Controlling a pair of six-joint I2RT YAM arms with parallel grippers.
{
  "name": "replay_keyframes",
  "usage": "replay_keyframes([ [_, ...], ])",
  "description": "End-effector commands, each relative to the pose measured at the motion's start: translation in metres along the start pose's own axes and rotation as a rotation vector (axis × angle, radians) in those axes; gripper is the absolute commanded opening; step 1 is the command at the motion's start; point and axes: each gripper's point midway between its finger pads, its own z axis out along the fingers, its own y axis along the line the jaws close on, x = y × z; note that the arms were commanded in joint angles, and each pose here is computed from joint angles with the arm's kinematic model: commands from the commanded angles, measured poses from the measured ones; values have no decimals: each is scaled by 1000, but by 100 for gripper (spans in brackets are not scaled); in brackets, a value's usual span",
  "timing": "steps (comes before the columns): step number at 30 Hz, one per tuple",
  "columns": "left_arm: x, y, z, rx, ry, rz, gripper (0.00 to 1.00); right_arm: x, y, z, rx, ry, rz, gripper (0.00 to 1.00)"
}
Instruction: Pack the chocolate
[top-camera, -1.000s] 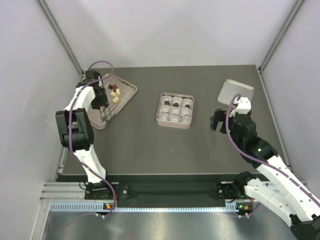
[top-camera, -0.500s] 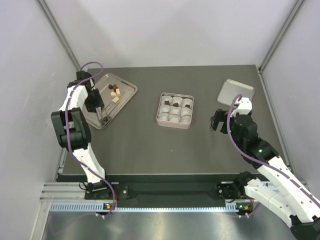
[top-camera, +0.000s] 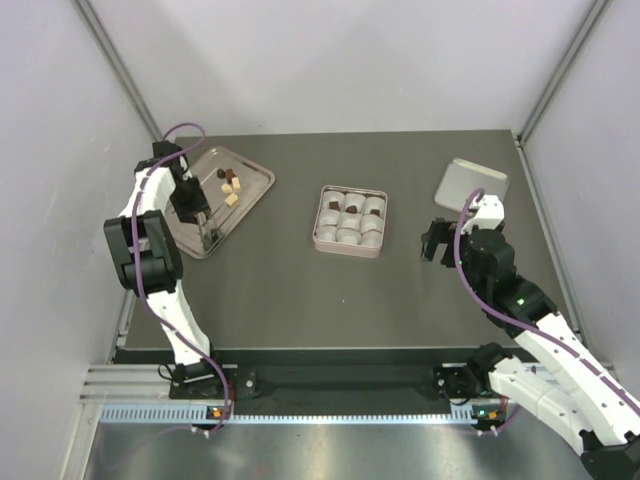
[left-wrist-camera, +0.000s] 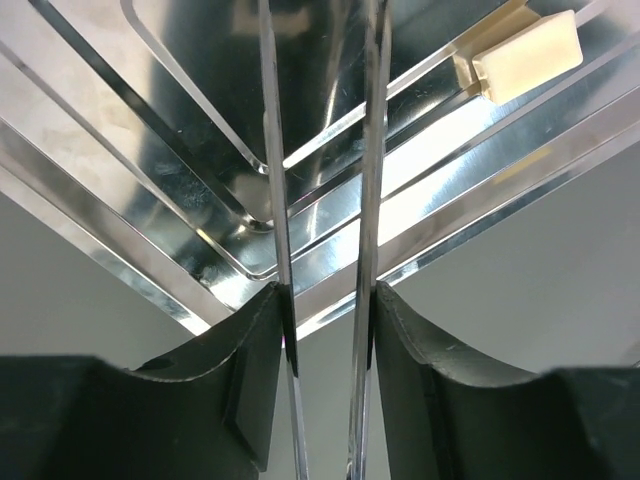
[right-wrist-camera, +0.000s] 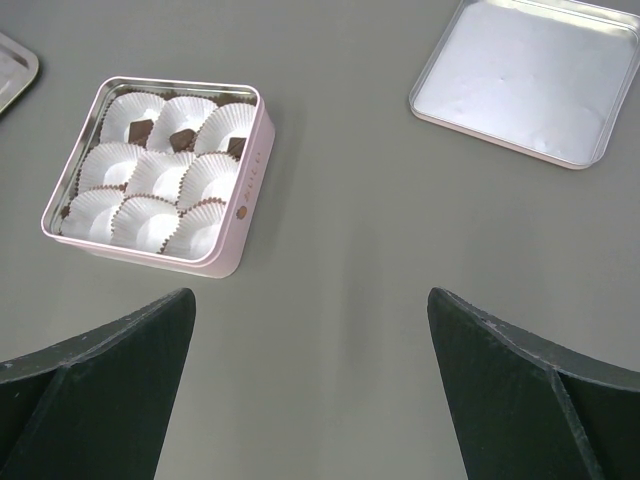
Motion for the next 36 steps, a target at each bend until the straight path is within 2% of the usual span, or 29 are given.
replay_keyframes([
  [1, -7, -3, -9, 15, -5, -16, 43, -10, 3, -1, -5, -42, 8, 100],
  [12, -7, 0, -20, 17, 16, -39, 36, -12, 4, -2, -10, -48, 18, 100],
  [26, -6, -16, -63, 72, 6, -11, 32, -14, 6, -5, -26, -53, 30, 100],
  [29, -4, -38, -80, 110, -17, 46, 31, -14, 8, -5, -34, -52, 36, 100],
  [34, 13, -107, -114, 165, -55, 232, 31, -17, 10, -8, -48, -53, 46, 100],
  [36, 31, -137, -124, 178, -48, 316, 31, -18, 11, -9, -53, -52, 50, 100],
])
